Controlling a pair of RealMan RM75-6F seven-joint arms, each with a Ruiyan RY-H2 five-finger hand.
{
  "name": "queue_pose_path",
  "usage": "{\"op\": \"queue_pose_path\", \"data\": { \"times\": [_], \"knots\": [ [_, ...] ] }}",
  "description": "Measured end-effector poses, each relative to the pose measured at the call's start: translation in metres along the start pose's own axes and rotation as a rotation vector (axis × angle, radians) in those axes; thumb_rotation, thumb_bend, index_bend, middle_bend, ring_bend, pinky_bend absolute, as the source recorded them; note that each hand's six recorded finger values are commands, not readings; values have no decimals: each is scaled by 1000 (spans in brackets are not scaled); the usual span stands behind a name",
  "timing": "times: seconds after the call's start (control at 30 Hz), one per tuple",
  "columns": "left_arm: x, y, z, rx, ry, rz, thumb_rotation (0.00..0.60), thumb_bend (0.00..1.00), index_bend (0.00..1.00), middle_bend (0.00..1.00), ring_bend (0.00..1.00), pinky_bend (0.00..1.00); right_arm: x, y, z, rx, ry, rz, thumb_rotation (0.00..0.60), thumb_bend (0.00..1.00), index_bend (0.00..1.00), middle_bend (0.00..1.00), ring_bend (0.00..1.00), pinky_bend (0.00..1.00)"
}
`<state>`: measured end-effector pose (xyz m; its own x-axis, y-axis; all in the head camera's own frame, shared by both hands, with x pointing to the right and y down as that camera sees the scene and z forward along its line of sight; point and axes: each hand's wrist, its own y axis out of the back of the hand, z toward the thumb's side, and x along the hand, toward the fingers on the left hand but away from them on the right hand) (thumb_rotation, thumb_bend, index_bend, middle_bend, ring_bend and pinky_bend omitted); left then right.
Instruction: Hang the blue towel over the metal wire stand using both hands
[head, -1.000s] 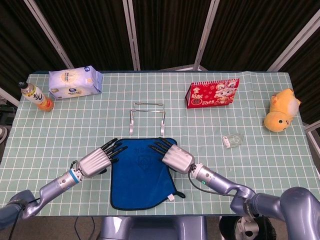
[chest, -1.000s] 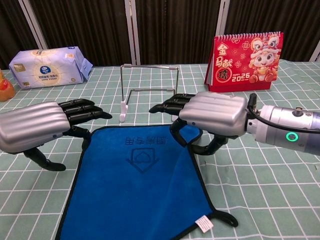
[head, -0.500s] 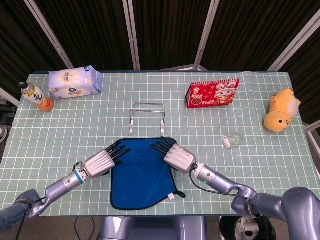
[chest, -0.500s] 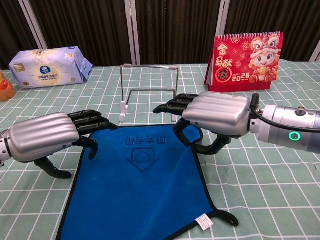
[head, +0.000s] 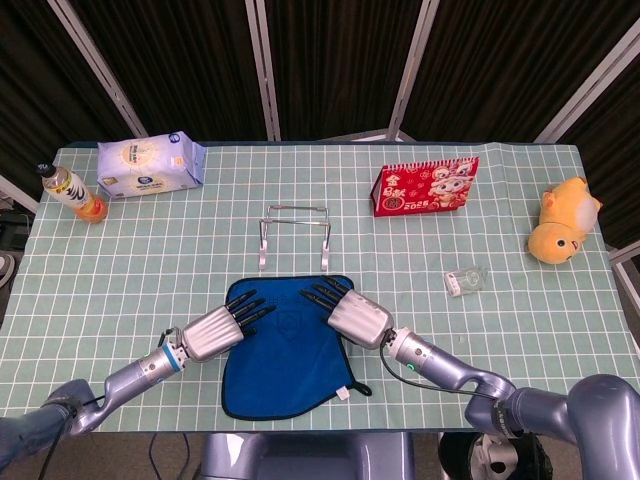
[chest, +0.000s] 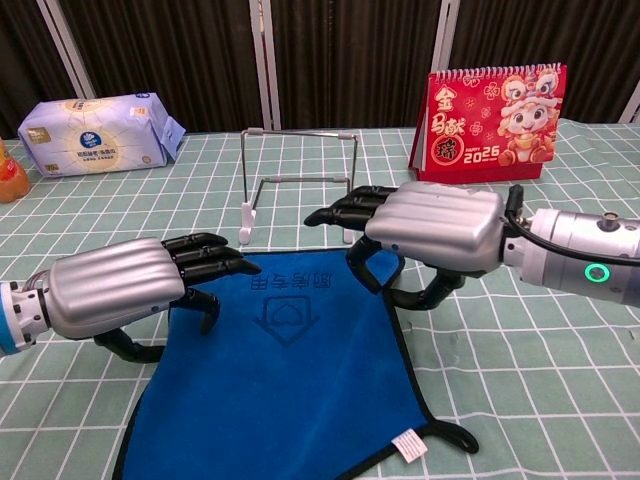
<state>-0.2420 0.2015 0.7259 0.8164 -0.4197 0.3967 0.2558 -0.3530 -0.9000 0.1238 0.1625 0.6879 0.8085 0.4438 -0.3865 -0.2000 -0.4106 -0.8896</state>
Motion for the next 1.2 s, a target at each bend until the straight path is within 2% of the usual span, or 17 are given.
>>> {"op": "queue_pose_path", "data": {
  "times": [0.17, 0.27, 0.4, 0.5, 0.67, 0.8, 0.97, 1.2],
  "knots": [
    [2, 2, 1, 6, -2, -1, 600, 402, 474, 0, 0, 0, 1, 2, 0, 2, 0, -6, 600, 502, 663, 15, 0, 0],
    [3, 4, 2, -1, -4, 2, 600, 472, 561, 0, 0, 0, 2, 3, 0, 5, -1, -6, 600, 503, 663, 15, 0, 0],
    [4, 6, 3, -17, -1, 13, 600, 493, 754, 0, 0, 0, 3, 3, 0, 6, -3, -6, 600, 502, 663, 16, 0, 0],
    [4, 7, 2, -46, 16, 22, 600, 512, 829, 0, 0, 0, 5, 5, -1, 4, -7, -11, 600, 503, 663, 17, 0, 0],
    [1, 16, -5, -67, 50, 62, 600, 526, 856, 0, 0, 0, 12, 13, -4, -4, -17, -36, 600, 503, 663, 20, 0, 0],
    [-6, 31, -16, -78, 86, 123, 600, 526, 857, 0, 0, 0, 18, 25, -7, -15, -27, -75, 600, 503, 664, 21, 0, 0],
    [-14, 56, -28, -92, 126, 206, 600, 526, 857, 0, 0, 0, 25, 55, -13, -25, -45, -152, 600, 502, 665, 29, 0, 0],
    [-19, 112, -54, -47, 200, 377, 600, 526, 858, 0, 0, 0, 29, 104, -31, -38, -104, -269, 600, 503, 665, 37, 0, 0]
  ]
}}
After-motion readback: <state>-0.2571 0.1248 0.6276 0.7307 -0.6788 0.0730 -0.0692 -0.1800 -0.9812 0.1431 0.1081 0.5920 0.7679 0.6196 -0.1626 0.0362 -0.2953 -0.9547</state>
